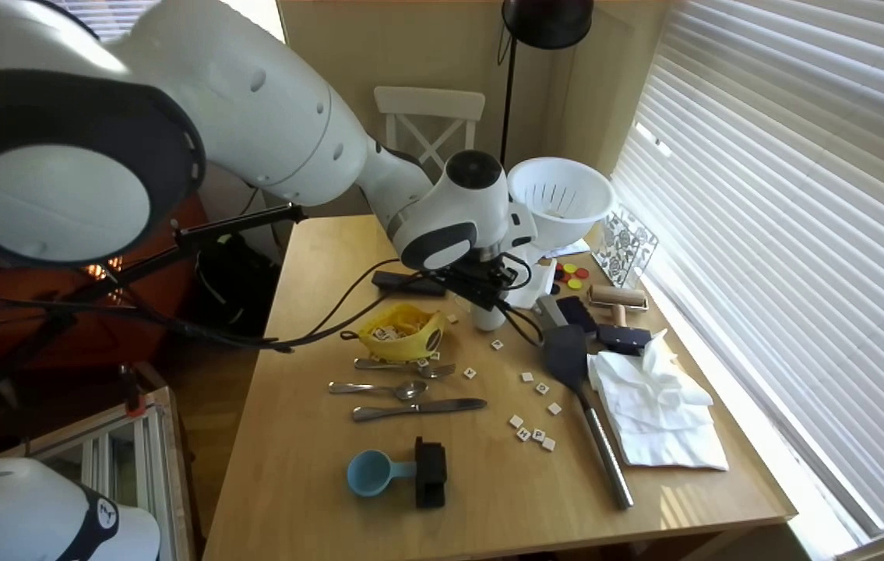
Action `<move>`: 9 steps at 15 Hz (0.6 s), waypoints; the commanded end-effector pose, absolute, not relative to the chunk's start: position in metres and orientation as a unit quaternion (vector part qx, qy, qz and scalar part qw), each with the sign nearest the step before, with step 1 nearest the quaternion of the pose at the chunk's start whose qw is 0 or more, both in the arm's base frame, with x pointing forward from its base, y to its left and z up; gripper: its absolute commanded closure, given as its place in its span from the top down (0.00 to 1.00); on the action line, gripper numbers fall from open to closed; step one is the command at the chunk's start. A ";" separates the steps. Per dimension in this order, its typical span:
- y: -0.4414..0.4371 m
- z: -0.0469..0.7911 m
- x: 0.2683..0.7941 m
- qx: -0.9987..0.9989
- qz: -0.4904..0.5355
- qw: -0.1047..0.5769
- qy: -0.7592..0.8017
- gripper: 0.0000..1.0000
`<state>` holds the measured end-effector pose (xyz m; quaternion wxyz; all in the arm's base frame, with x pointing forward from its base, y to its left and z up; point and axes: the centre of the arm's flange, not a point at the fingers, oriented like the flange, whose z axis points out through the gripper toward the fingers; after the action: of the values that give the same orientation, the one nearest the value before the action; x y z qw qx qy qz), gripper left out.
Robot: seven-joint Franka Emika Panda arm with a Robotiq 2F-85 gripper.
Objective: Pick up one piece of the letter of the game and put it in the cup
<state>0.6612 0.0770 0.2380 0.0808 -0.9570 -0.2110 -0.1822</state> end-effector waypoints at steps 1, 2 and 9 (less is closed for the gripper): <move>0.083 0.230 0.679 -0.958 -0.172 0.077 -0.217 0.05; 0.083 0.230 0.680 -0.959 -0.172 0.073 -0.215 0.47; 0.080 0.258 0.664 -0.957 -0.187 0.062 -0.213 0.88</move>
<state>0.6718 0.0758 0.2374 0.0714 -0.9577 -0.2111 -0.1823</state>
